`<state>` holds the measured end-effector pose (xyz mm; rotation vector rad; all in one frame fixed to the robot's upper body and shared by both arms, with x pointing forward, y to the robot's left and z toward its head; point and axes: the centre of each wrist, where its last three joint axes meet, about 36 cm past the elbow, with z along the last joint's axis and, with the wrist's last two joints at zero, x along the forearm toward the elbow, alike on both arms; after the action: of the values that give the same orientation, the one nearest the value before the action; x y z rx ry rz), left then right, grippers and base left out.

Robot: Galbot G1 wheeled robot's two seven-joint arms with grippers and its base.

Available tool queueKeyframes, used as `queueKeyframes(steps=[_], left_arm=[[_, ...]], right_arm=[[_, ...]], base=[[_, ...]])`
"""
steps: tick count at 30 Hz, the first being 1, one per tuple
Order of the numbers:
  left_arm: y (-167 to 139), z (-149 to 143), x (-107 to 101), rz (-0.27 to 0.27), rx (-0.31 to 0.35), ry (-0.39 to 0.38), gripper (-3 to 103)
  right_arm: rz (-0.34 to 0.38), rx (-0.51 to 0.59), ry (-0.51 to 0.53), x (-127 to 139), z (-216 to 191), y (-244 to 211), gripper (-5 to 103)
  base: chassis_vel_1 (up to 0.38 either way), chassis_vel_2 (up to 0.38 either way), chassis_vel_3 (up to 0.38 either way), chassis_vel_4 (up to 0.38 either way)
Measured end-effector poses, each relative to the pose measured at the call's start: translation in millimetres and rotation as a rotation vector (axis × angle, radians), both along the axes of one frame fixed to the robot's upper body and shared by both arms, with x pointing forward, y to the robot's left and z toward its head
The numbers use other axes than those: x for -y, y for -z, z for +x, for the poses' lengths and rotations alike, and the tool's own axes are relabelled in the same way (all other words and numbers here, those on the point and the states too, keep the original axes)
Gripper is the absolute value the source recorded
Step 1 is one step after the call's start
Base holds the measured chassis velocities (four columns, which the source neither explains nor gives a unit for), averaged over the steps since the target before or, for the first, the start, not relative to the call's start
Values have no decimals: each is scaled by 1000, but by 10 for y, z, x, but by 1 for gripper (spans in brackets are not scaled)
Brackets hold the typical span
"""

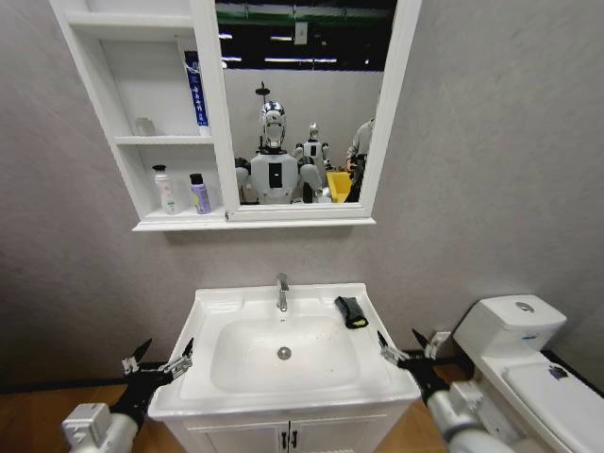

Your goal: Move facial cleanser and shampoo from washbasin to cabinet, then wipe washbasin with towel.

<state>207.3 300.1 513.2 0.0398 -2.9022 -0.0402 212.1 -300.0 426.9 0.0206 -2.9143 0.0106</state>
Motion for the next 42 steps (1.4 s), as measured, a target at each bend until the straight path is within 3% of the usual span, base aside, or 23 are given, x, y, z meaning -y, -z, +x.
queueKeyframes(steps=[5, 7, 8, 10, 11, 15, 17, 22, 27, 36, 41, 42], left_arm=[[0, 0, 0, 0, 0, 0, 100], [0, 0, 0, 0, 0, 0, 100], [0, 0, 0, 0, 0, 0, 100], [0, 0, 0, 0, 0, 0, 100], [0, 0, 0, 0, 0, 0, 100], [0, 0, 0, 0, 0, 0, 100], [0, 0, 0, 0, 0, 0, 100], [0, 0, 0, 0, 0, 0, 100], [0, 0, 0, 0, 0, 0, 100], [0, 0, 0, 0, 0, 0, 100], [0, 0, 0, 0, 0, 0, 100], [0, 0, 0, 0, 0, 0, 100]], right_arm=[[36, -105, 9, -39, 184, 124, 100], [119, -157, -4, 46, 783, 142, 100], [119, -157, -4, 46, 783, 142, 100], [168, -165, -33, 111, 1173, 222, 100], [172, -135, -72, 172, 1583, 301, 100], [174, -102, -126, 112, 2050, 359, 100], [134, -95, -145, 15, 2456, 483, 100], [43, -113, -130, 24, 2815, 675, 100], [39, -135, -119, 92, 2883, 749, 100], [102, -192, -96, 117, 2891, 809, 101], [114, -235, -77, 85, 2877, 849, 93], [119, -245, -73, 83, 2876, 864, 83]], base=[[0, 0, 0, 0], [0, 0, 0, 0], [0, 0, 0, 0], [0, 0, 0, 0], [0, 0, 0, 0], [0, 0, 0, 0], [0, 0, 0, 0], [0, 0, 0, 0], [0, 0, 0, 0], [0, 0, 0, 0], [0, 0, 0, 0], [0, 0, 0, 0]])
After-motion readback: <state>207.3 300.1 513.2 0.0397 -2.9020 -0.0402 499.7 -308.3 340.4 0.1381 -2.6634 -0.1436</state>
